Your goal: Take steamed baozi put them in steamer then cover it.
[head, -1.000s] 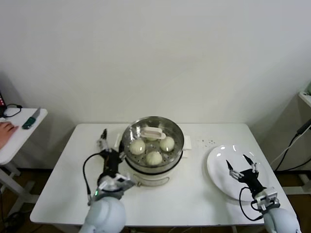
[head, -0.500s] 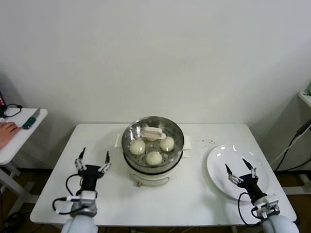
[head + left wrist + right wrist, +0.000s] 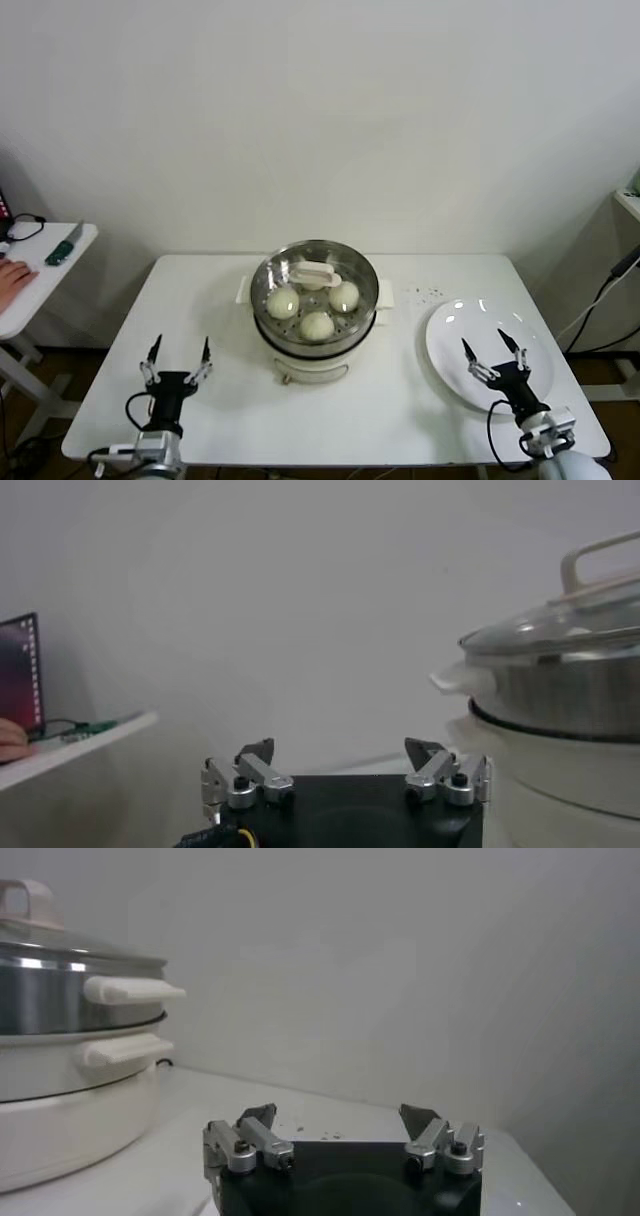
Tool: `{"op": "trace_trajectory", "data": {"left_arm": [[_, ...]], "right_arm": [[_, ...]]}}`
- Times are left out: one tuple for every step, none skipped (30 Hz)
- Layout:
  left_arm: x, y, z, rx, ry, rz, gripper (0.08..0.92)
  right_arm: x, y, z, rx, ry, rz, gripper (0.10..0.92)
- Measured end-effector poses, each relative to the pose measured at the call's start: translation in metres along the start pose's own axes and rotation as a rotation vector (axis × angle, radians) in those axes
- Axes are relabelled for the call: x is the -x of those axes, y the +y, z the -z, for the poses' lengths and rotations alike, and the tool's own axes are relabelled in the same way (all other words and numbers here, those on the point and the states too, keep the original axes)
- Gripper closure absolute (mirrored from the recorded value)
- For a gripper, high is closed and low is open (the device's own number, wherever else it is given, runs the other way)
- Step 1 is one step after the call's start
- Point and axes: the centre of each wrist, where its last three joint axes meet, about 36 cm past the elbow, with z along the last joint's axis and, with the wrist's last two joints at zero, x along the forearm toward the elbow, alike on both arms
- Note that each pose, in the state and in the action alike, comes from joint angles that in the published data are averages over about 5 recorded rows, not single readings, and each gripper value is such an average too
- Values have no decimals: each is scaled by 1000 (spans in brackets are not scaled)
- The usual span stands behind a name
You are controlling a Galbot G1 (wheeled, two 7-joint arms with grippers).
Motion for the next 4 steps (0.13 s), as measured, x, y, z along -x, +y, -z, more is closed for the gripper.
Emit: {"op": "trace_trajectory", "data": {"left_arm": [[-1,1,-2,-3,1,0,177],[-1,2,-4,-6,2,0,177],[-1,3,-4,-8,3,0,177],[-1,3,-5,-9,4,0,177]], "right_arm": [[0,0,0,3,-1,0,200],[0,1,-1,5,-3,0,200],[0,1,-1,7,-4,0,200],[0,1,-1,8,-4,-1,200]]}}
